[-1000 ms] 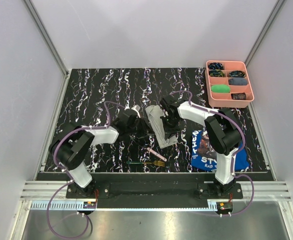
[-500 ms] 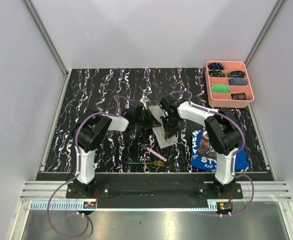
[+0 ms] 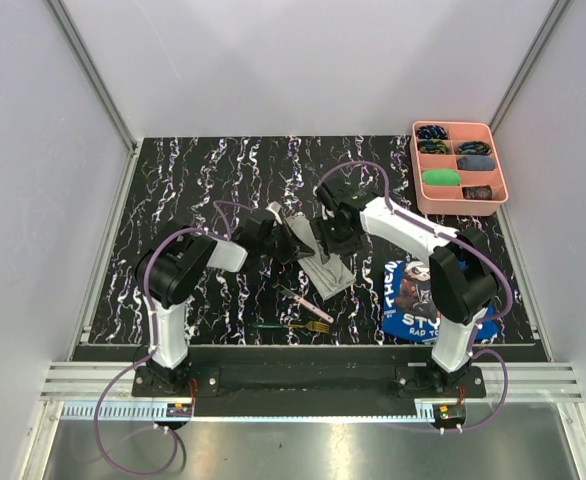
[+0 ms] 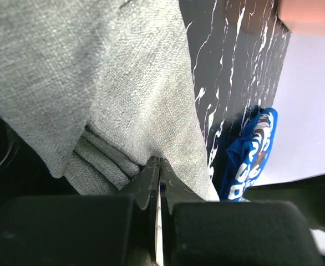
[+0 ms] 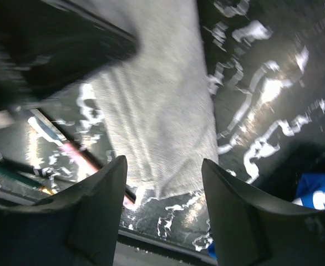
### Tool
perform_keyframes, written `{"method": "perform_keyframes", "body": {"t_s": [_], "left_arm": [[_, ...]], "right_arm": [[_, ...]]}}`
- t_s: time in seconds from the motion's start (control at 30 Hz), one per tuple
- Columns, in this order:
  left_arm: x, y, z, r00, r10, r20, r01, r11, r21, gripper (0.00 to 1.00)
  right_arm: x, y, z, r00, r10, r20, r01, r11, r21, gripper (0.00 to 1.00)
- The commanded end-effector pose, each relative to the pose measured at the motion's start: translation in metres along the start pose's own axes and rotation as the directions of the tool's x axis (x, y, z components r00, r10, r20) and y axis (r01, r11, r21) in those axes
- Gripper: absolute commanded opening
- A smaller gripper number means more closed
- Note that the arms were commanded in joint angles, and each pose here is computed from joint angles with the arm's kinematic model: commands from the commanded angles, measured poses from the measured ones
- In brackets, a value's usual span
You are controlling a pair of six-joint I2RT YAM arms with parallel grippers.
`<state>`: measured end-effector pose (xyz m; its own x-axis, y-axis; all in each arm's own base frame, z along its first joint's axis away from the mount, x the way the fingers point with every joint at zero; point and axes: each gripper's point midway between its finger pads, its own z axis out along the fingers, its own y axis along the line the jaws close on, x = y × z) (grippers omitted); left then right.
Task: Fold the napkin into a case and place the utensils inside
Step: Smooth out the smaller rectangle-folded napkin at the center of the board, then pick up the smaller rectangle-folded napkin from the center of the board.
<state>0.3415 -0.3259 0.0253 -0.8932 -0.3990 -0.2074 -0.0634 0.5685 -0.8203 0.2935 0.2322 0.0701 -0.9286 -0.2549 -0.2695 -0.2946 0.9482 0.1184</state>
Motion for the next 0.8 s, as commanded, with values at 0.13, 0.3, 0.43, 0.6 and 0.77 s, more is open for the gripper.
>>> {"method": "perform_keyframes", "body": {"t_s": [0.13, 0.3, 0.43, 0.6, 0.77], "left_arm": [[-0.001, 0.017, -0.015, 0.99, -0.132, 0.057, 0.131, 0.991, 0.027, 0.0], [0.003, 0.019, -0.012, 0.978, -0.204, 0.037, 0.201, 0.977, 0.072, 0.0], [0.003, 0.017, -0.012, 0.975, -0.22, 0.038, 0.215, 0.972, 0.1, 0.0], [0.0, 0.017, -0.015, 0.974, -0.219, 0.051, 0.213, 0.972, 0.096, 0.0], [-0.004, 0.02, -0.017, 0.973, -0.224, 0.058, 0.218, 0.972, 0.089, 0.0]], "right_arm": [[-0.037, 0.051, -0.019, 0.949, -0.249, 0.194, 0.28, 0.948, -0.15, 0.73], [-0.032, 0.058, 0.001, 0.928, -0.307, 0.211, 0.345, 0.921, -0.178, 0.73], [-0.03, 0.063, 0.013, 0.899, -0.361, 0.247, 0.409, 0.895, -0.178, 0.73], [-0.024, 0.061, 0.032, 0.888, -0.4, 0.225, 0.439, 0.884, -0.162, 0.72], [-0.008, 0.063, 0.052, 0.89, -0.419, 0.181, 0.444, 0.887, -0.132, 0.69]]}}
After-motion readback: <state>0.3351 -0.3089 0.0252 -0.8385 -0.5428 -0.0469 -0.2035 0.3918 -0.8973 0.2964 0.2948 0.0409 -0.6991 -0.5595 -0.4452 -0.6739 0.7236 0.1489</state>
